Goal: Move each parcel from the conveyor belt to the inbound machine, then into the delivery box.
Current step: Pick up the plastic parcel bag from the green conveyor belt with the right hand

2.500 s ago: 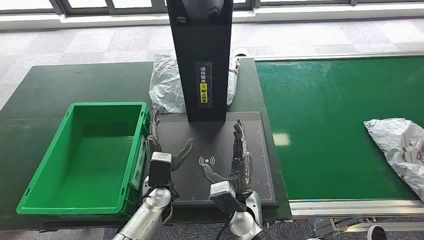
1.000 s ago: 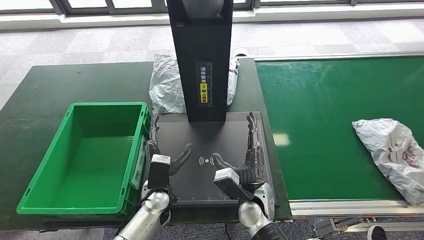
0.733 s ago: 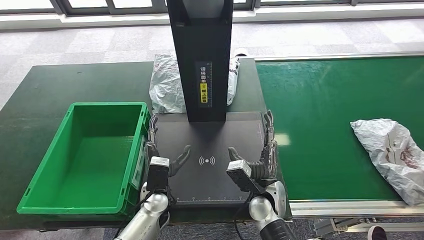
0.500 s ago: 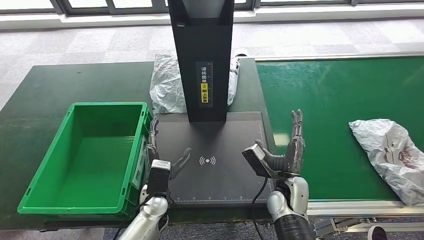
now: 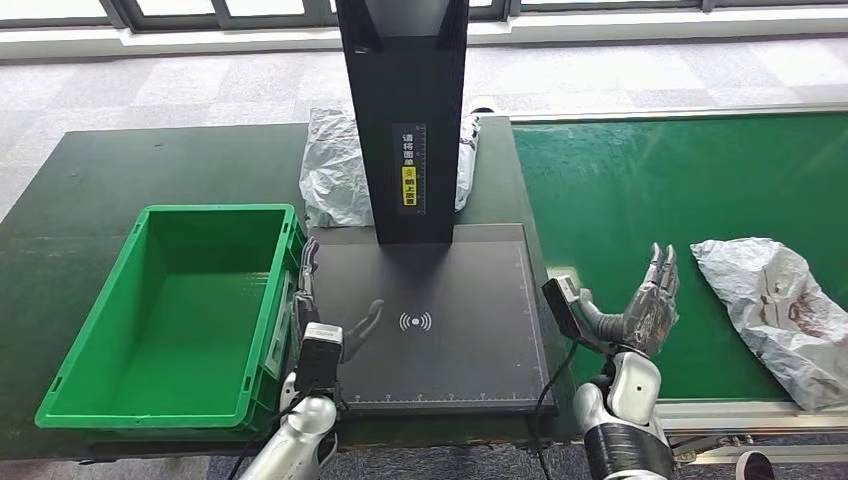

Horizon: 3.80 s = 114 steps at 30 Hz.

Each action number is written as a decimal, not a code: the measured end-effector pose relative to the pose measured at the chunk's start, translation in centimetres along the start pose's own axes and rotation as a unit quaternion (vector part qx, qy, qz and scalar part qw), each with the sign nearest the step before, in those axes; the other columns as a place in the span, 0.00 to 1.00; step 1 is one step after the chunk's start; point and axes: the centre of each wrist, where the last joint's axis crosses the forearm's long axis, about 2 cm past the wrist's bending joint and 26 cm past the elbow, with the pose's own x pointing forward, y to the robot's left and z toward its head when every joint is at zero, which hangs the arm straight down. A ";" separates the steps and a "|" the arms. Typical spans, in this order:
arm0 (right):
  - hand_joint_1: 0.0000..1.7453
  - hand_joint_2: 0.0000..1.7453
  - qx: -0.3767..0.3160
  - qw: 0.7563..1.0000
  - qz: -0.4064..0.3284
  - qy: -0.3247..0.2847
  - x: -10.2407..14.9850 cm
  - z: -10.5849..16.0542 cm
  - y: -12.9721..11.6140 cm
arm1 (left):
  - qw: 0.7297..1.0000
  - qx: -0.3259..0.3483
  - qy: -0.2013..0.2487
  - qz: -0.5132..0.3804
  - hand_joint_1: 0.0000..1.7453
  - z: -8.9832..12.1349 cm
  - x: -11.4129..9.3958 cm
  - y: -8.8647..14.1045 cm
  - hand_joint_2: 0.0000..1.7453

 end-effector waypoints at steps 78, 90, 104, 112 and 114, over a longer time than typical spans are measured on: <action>0.00 1.00 0.121 0.964 0.171 0.162 -9.1 -1.8 2.1 | 1.000 0.009 0.009 0.000 0.00 -1.0 0.0 0.9 1.00; 0.00 1.00 0.121 0.964 0.171 0.163 -9.2 -1.8 2.1 | 1.000 0.009 0.008 0.000 0.00 -1.0 0.1 1.0 1.00; 0.00 1.00 0.140 0.958 0.182 0.170 -9.6 -1.3 2.3 | 1.000 0.006 0.009 0.000 0.00 -0.6 0.1 1.1 1.00; 0.00 1.00 0.143 0.958 0.184 0.170 -9.6 -1.3 2.2 | 1.000 0.006 0.009 -0.001 0.00 -0.5 0.1 1.2 1.00; 0.00 1.00 0.143 0.957 0.184 0.170 -9.6 -1.3 2.2 | 1.000 0.006 0.009 0.000 0.00 -0.5 0.1 1.2 1.00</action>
